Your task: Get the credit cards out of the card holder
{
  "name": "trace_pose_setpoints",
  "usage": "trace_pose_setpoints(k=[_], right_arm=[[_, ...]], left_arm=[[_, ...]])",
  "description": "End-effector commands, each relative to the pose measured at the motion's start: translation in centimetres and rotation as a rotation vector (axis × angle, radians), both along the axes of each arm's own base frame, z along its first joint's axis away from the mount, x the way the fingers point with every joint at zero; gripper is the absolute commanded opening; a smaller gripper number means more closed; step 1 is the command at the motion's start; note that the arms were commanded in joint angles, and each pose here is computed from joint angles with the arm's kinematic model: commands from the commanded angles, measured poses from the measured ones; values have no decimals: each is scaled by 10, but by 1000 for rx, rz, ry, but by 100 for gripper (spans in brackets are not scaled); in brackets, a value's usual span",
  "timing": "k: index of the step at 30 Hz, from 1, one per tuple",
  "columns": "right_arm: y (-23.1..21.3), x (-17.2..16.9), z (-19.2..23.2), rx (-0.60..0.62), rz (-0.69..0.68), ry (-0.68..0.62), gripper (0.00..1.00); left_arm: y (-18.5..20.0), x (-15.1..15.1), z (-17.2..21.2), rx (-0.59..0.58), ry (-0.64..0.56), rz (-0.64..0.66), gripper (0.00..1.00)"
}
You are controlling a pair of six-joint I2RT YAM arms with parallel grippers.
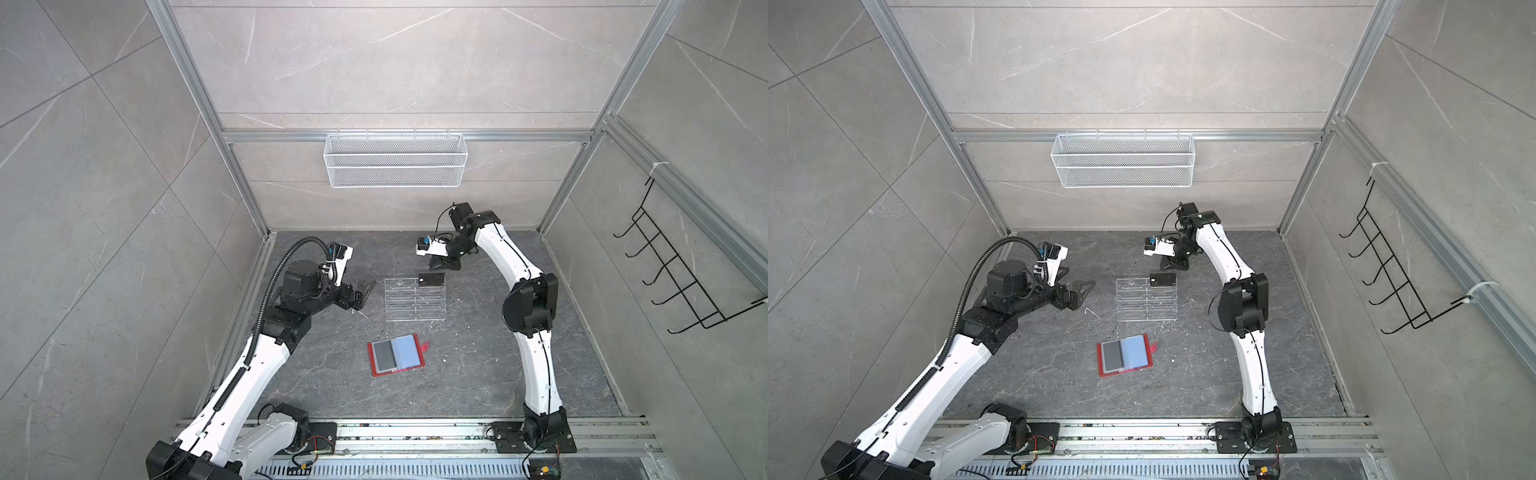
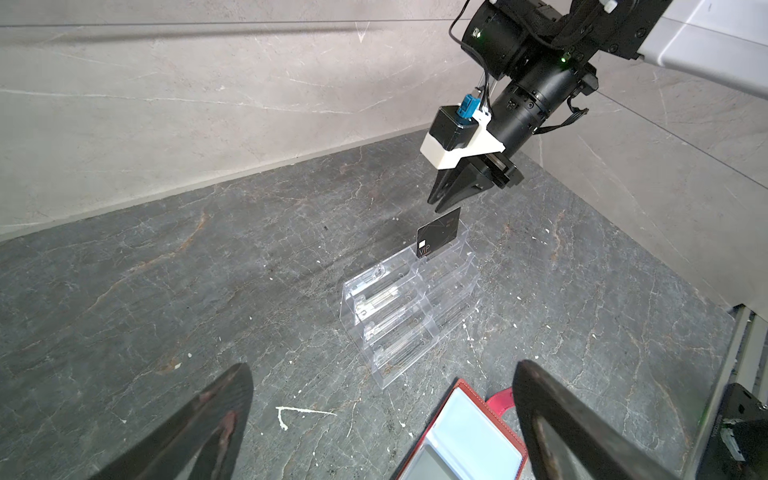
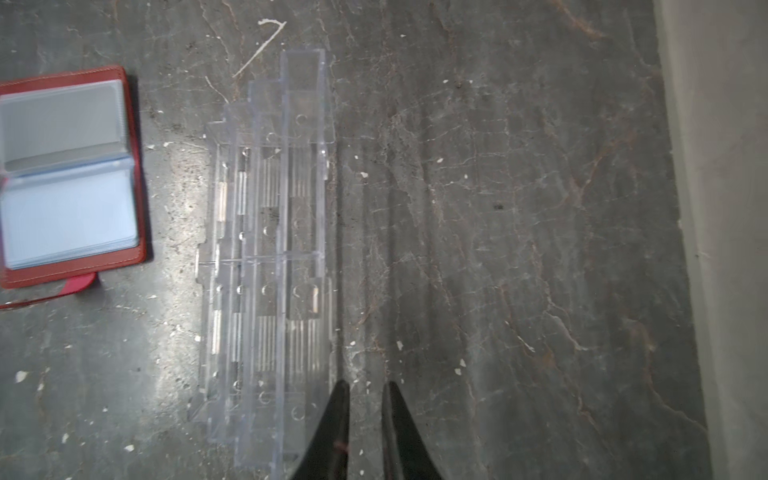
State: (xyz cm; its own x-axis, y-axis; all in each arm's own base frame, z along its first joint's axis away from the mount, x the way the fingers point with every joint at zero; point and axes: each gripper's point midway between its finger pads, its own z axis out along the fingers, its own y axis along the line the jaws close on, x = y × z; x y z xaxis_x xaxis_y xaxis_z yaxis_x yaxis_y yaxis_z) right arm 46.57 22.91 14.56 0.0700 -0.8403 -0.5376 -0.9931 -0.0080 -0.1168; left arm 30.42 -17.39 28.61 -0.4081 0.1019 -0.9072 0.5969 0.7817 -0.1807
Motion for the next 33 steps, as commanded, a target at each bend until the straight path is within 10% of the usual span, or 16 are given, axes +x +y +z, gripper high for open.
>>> trace_pose_setpoints(k=[1,11,17,21,33], right_arm=[[2,14,23,-6,-48,-86,23],[-4,8,174,356,-387,-397,61],[-13,-67,210,680,-623,-146,64],[-4,-123,180,765,-717,126,57],[82,-229,15,415,-818,482,33]], left_arm=[[1,-1,3,-55,18,30,100],[16,-19,-91,-238,503,300,100],[6,-47,-140,-372,734,360,96],[-6,-65,-165,-489,859,368,93],[-23,-103,-225,-561,1087,412,77]])
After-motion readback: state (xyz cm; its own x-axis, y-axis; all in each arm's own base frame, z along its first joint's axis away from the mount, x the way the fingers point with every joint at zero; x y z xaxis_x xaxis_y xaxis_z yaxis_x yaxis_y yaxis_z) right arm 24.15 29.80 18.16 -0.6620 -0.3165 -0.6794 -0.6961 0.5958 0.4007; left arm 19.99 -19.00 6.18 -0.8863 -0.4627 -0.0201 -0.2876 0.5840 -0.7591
